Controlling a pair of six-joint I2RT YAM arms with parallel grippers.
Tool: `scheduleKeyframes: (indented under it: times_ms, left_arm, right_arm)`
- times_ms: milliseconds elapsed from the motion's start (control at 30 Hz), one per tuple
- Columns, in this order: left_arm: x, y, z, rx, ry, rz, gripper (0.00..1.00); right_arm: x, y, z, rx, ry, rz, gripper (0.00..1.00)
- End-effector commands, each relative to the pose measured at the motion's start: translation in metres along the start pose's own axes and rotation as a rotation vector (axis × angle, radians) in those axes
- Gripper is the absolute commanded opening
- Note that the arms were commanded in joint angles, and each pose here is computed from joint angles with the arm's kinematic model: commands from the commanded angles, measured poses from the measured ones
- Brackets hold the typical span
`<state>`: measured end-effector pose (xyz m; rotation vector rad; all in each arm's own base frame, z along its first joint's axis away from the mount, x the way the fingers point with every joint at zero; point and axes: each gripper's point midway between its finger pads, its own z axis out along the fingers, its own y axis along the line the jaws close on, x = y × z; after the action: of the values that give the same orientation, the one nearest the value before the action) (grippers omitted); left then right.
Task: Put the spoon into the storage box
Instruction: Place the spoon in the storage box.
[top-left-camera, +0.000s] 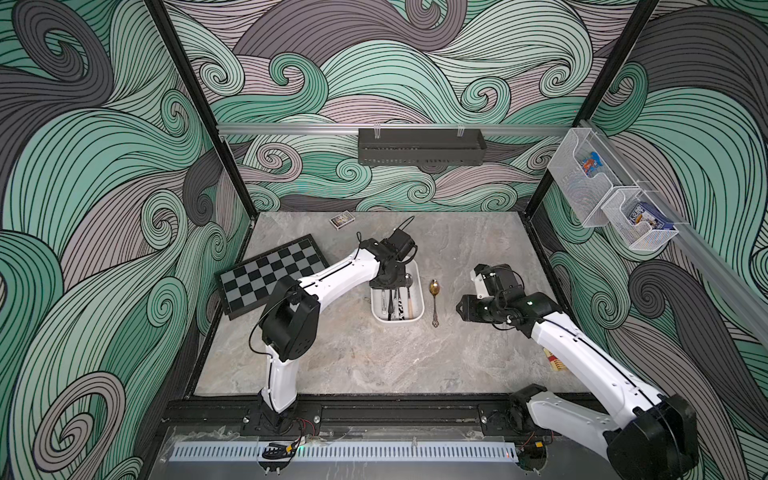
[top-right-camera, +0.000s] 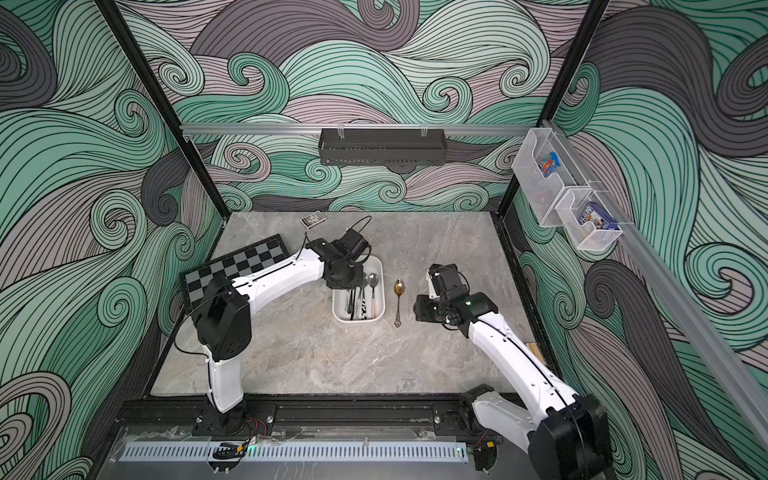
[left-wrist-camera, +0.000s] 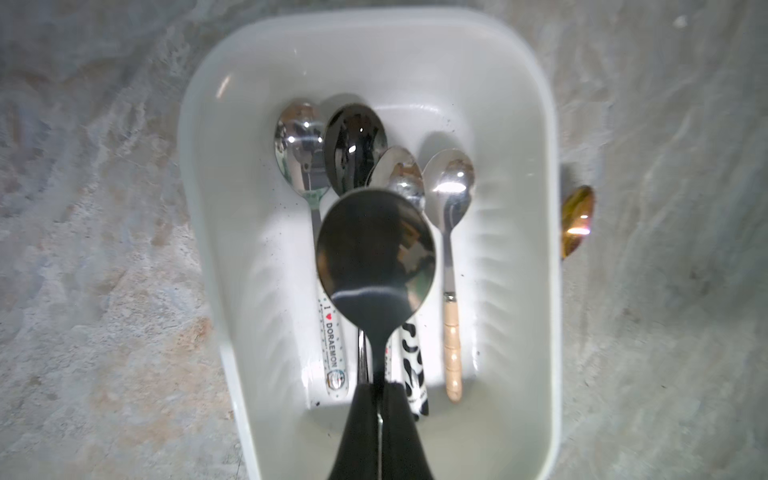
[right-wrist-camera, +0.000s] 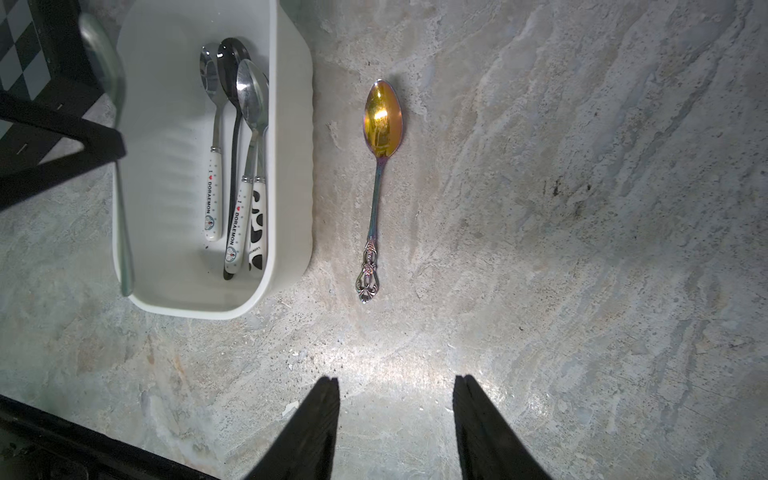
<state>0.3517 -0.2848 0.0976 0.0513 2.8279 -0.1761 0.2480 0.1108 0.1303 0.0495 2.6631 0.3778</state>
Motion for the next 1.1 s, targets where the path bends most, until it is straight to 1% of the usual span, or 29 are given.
scheduleKeyframes:
  times_ms: [0, 100, 200, 367, 400, 500, 633, 700, 767, 867, 967, 1067]
  left_arm:
    - [-0.001, -0.001, 0.008, -0.031, 0.006, -0.016, 0.00]
    - [-0.001, 0.002, 0.022, -0.058, -0.006, -0.031, 0.00]
    - [0.003, 0.001, 0.034, -0.064, 0.016, -0.035, 0.00]
    - [0.003, 0.000, 0.041, -0.066, 0.017, -0.023, 0.00]
    - [0.003, 0.000, 0.041, -0.066, 0.018, -0.018, 0.03]
    - [0.002, 0.000, 0.038, -0.068, 0.016, -0.009, 0.23]
    - [-0.001, -0.003, 0.024, -0.042, 0.001, 0.000, 0.35]
    - [-0.004, -0.005, 0.009, -0.020, -0.013, 0.002, 0.36]
    - [-0.007, -0.006, -0.016, 0.002, -0.052, 0.013, 0.37]
    - [-0.013, -0.002, -0.070, 0.051, -0.144, 0.025, 0.38]
    - [-0.008, 0.017, -0.125, 0.076, -0.236, 0.036, 0.42]
    - [0.005, 0.050, -0.169, 0.068, -0.346, 0.038, 0.49]
  right_arm:
    - [0.001, 0.002, 0.000, -0.022, 0.002, -0.007, 0.49]
    - [0.002, 0.002, 0.002, -0.022, 0.011, -0.009, 0.49]
    - [0.002, -0.001, 0.004, -0.007, 0.016, -0.008, 0.49]
    - [0.003, 0.000, 0.008, -0.011, 0.034, -0.005, 0.49]
    - [0.003, 0.000, 0.008, -0.010, 0.034, -0.005, 0.49]
    - [0.003, -0.001, 0.009, -0.008, 0.038, -0.005, 0.50]
    - [0.003, -0.001, 0.013, -0.004, 0.048, -0.006, 0.50]
    - [0.002, -0.001, 0.016, -0.002, 0.053, -0.007, 0.50]
    - [0.001, 0.000, 0.021, -0.002, 0.063, -0.005, 0.51]
    - [-0.001, 0.001, 0.031, 0.009, 0.094, -0.007, 0.51]
    - [-0.006, 0.004, 0.047, 0.026, 0.126, -0.021, 0.51]
    - [-0.011, 0.011, 0.064, 0.049, 0.163, -0.045, 0.51]
